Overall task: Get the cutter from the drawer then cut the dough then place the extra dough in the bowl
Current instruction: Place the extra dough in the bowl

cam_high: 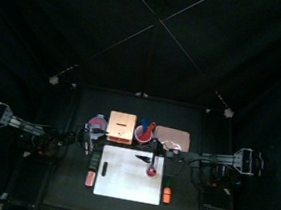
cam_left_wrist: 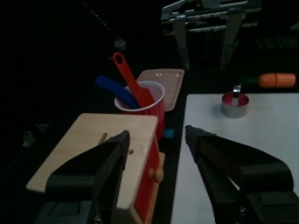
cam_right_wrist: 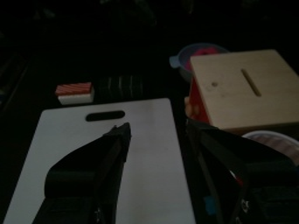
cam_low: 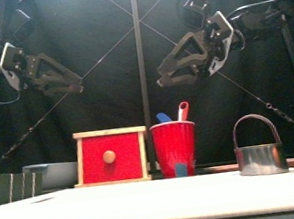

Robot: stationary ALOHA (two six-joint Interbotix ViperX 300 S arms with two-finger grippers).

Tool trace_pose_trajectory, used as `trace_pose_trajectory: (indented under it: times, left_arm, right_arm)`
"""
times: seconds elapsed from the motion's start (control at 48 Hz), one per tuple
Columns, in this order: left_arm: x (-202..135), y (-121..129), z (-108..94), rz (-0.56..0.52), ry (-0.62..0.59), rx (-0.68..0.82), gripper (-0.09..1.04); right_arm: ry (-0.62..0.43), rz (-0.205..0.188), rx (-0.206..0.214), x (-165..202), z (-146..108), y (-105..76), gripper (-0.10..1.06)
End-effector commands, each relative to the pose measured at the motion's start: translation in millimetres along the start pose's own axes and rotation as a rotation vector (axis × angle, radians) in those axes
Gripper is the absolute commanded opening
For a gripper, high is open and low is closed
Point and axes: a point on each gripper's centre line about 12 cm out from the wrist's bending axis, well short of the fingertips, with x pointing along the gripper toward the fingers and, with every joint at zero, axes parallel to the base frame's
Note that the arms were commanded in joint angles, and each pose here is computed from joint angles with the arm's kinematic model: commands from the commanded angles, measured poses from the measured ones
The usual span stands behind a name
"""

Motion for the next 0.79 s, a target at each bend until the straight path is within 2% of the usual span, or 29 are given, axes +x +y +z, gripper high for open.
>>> trace_pose_trajectory:
  times: [0.021, 0.438, 0.792]
  left_arm:
    - [11.7, -10.7, 12.4, -0.006, -0.067, -0.046, 0.88]
    - [45.2, -50.8, 9.6, -0.166, -0.114, -0.020, 0.88]
    - [54.8, -42.9, 2.2, -0.138, -0.089, -0.009, 0.88]
  right_arm:
    - [-0.094, 0.020, -0.016, -5.2, 12.5, 0.8, 0.88]
    - [-0.126, 0.013, -0.016, -7.8, 11.8, -4.4, 0.88]
    - [-0.113, -0.018, 0.000, -8.5, 7.9, -15.0, 0.88]
